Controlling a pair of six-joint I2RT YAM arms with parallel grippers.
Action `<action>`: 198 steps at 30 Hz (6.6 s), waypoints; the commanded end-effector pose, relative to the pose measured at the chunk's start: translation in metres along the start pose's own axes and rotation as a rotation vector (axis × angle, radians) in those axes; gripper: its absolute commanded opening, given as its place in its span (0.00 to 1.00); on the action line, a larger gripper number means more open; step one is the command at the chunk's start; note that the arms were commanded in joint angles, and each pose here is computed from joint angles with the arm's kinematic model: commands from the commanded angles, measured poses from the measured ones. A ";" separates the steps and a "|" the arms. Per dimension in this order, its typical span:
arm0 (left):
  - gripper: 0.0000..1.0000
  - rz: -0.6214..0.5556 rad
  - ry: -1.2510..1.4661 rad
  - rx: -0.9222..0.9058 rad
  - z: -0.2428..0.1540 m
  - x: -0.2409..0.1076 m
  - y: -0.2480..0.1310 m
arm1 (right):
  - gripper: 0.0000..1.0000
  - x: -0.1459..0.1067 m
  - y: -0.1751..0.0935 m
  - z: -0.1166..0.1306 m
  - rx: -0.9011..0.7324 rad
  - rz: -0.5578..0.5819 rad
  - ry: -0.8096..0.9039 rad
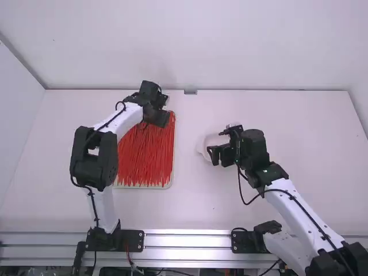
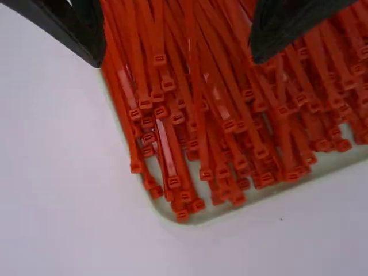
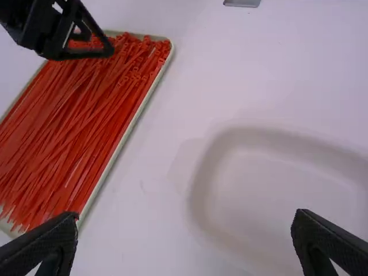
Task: Fasten the cable tie
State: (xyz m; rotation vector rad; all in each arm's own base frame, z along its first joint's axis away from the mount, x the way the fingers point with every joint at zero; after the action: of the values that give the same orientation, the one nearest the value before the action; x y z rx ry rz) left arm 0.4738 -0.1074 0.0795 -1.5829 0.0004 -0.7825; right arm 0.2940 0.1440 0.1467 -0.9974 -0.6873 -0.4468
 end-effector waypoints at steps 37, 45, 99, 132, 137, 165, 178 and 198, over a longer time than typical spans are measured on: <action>0.49 0.010 -0.063 -0.040 -0.019 -0.047 0.045 | 0.99 0.011 -0.002 0.000 -0.002 -0.018 0.003; 0.48 0.001 -0.077 -0.038 -0.019 -0.047 0.047 | 0.99 0.011 -0.002 0.003 0.005 -0.018 -0.003; 0.35 -0.003 -0.058 0.031 -0.022 -0.041 0.048 | 0.99 0.006 -0.002 0.002 0.001 0.005 -0.003; 0.32 -0.003 -0.107 0.075 -0.015 -0.042 0.057 | 0.99 0.008 -0.003 -0.003 -0.011 -0.002 0.012; 0.32 -0.016 -0.108 0.078 -0.014 -0.038 0.054 | 0.99 0.007 -0.002 -0.001 -0.008 0.000 0.008; 0.33 -0.051 -0.139 0.091 -0.008 -0.028 0.041 | 0.99 0.008 -0.003 -0.005 -0.018 -0.004 0.014; 0.30 -0.055 -0.138 0.076 -0.011 -0.028 0.041 | 0.99 0.008 -0.003 -0.003 -0.015 -0.003 0.011; 0.32 -0.079 -0.139 0.086 -0.008 -0.021 0.028 | 0.99 0.008 -0.003 -0.005 -0.017 -0.004 0.015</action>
State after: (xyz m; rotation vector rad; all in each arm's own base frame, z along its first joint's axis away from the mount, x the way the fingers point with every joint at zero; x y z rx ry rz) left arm 0.4622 -0.1153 0.0210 -1.5656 -0.1463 -0.6957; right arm 0.2929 0.1373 0.1421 -1.0148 -0.6597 -0.4456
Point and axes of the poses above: each hand's point on the last joint's axis, 136 mm out from that joint toward the fingers, its own y axis out along the fingers, its own z axis along the line the jaws close on, x = y × z, the point moved 1 cm from there along -y, back along the fingers, and after that the axes turned 10 degrees about y, right-handed, at the moved point
